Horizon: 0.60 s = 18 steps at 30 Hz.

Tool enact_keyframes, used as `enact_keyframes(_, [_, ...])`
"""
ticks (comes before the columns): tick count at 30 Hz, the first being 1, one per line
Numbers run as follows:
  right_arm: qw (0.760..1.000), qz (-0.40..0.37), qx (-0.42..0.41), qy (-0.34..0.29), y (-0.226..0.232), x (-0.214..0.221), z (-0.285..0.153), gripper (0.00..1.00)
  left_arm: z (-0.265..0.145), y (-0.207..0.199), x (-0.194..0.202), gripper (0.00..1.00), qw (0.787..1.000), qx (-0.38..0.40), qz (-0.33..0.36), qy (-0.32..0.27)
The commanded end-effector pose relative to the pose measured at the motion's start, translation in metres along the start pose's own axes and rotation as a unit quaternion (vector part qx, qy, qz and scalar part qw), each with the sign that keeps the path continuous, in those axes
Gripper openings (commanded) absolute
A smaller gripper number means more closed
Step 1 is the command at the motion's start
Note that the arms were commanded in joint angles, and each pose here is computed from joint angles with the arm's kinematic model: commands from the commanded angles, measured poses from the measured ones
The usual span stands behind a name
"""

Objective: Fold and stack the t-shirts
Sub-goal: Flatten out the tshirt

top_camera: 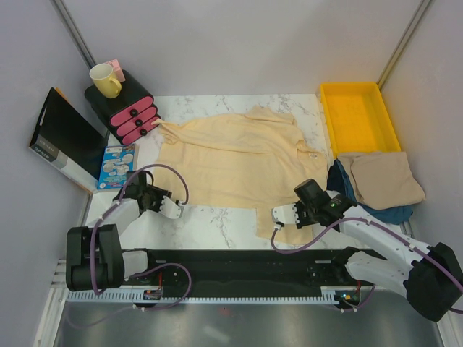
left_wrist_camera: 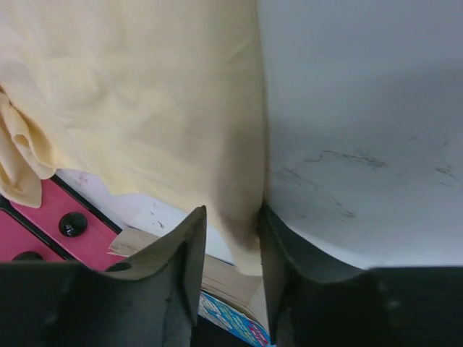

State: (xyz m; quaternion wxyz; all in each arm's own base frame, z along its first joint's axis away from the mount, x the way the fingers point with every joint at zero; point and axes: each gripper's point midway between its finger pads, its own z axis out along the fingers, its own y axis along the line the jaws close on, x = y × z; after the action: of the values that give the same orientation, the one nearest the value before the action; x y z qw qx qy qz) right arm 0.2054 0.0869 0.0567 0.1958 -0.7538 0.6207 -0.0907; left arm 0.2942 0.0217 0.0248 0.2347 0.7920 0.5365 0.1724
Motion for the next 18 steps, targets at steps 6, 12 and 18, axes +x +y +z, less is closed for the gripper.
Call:
enact_keyframes(6, [0.999, 0.008, 0.034, 0.011, -0.020, 0.000, -0.014, 0.00, 0.004, -0.038, -0.009, 0.02, 0.997, 0.078, -0.007, -0.022])
enact_keyframes(12, [0.997, 0.015, 0.069, 0.021, -0.039, 0.002, -0.031, 0.00, -0.021, 0.019, 0.001, 0.02, 0.998, 0.015, -0.052, -0.020])
enact_keyframes(18, [0.993, 0.038, 0.109, 0.023, -0.065, 0.001, -0.057, 0.00, -0.062, 0.059, -0.003, 0.02, 0.997, -0.039, -0.063, -0.029])
